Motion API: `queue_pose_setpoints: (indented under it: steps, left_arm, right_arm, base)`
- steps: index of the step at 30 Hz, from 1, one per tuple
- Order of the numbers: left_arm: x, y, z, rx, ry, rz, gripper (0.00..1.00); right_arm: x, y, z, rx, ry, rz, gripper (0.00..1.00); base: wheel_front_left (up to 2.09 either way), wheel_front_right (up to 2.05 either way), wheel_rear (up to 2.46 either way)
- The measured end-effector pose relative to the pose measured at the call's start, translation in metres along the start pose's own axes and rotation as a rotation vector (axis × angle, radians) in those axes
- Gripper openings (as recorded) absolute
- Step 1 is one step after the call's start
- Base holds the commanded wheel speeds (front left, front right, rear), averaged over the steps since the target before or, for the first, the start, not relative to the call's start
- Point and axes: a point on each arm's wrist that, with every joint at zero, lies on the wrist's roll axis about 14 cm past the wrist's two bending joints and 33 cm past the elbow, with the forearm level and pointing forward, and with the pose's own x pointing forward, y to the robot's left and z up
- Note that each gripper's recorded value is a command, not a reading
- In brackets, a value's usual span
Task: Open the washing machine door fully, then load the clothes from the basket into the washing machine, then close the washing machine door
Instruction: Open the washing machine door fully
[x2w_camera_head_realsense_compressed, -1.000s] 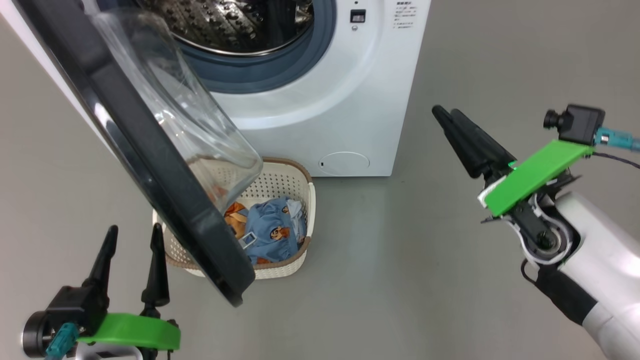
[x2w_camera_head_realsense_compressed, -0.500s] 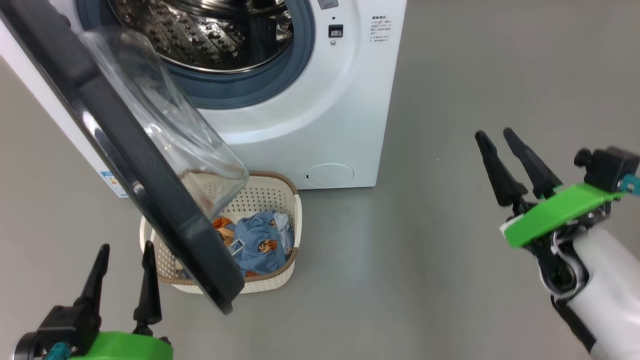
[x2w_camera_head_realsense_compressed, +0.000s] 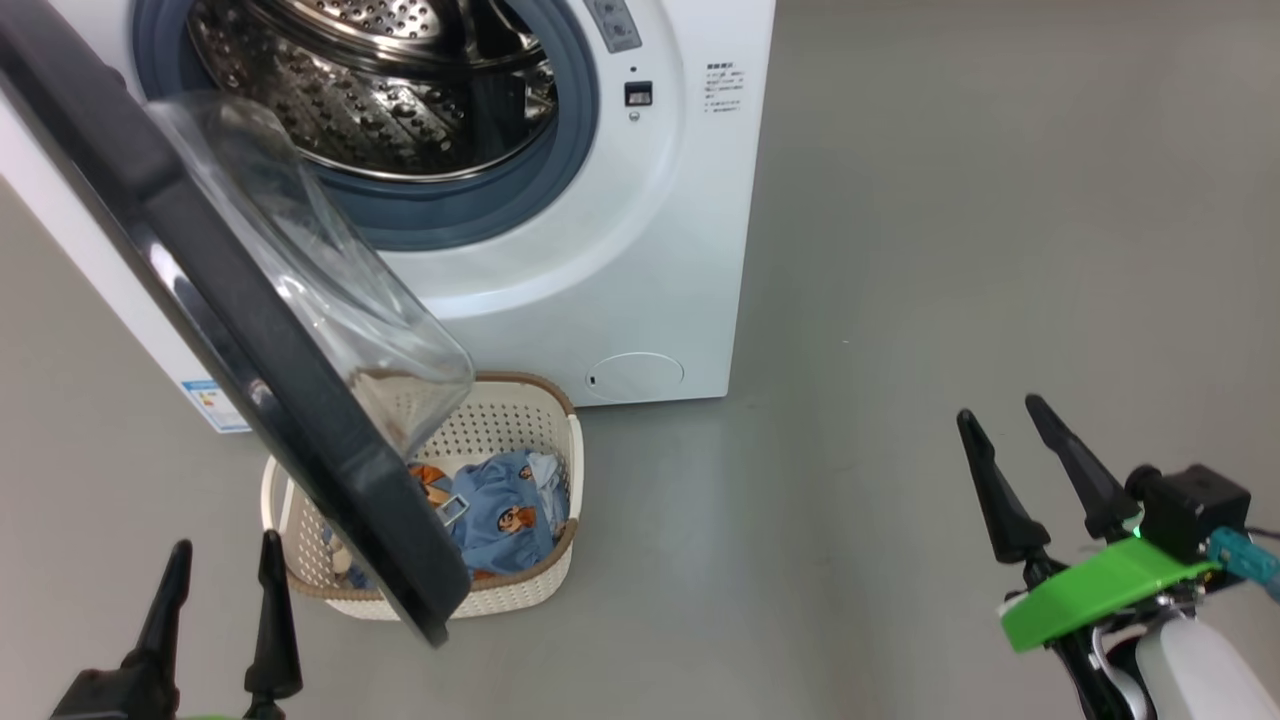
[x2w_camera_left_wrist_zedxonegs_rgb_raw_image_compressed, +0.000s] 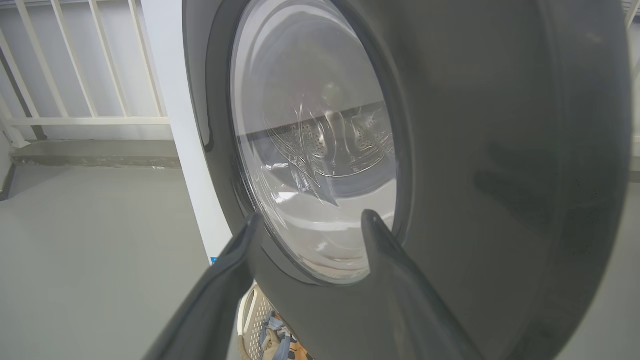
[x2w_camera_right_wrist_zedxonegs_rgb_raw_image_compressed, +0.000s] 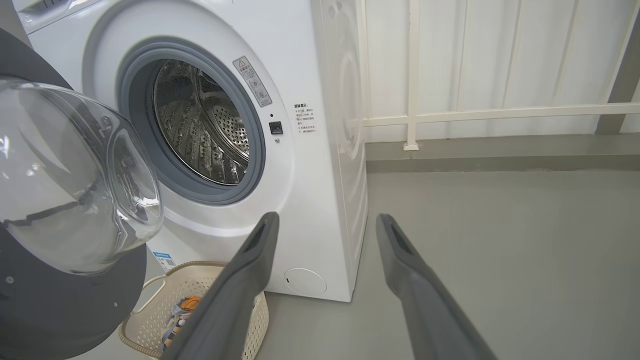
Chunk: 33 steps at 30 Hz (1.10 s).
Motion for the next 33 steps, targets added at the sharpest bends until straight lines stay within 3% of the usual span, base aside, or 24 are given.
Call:
queue_pose_setpoints:
  steps: [13, 21, 33]
  left_arm:
    - [-0.016, 0.005, 0.000, -0.006, 0.007, 0.027, 1.00]
    - [-0.028, 0.008, -0.004, -0.003, 0.025, 0.037, 1.00]
    - [-0.030, 0.010, -0.005, 0.001, 0.030, 0.046, 1.00]
  right_arm:
    - [-0.032, -0.011, -0.006, -0.036, 0.007, -0.087, 1.00]
    - [-0.037, -0.010, -0.003, -0.093, 0.003, -0.087, 1.00]
    - [-0.037, -0.006, -0.005, -0.088, 0.003, -0.090, 1.00]
  base:
    - [0.00, 0.00, 0.00]
    - [0.00, 0.00, 0.00]
    - [0.00, 0.00, 0.00]
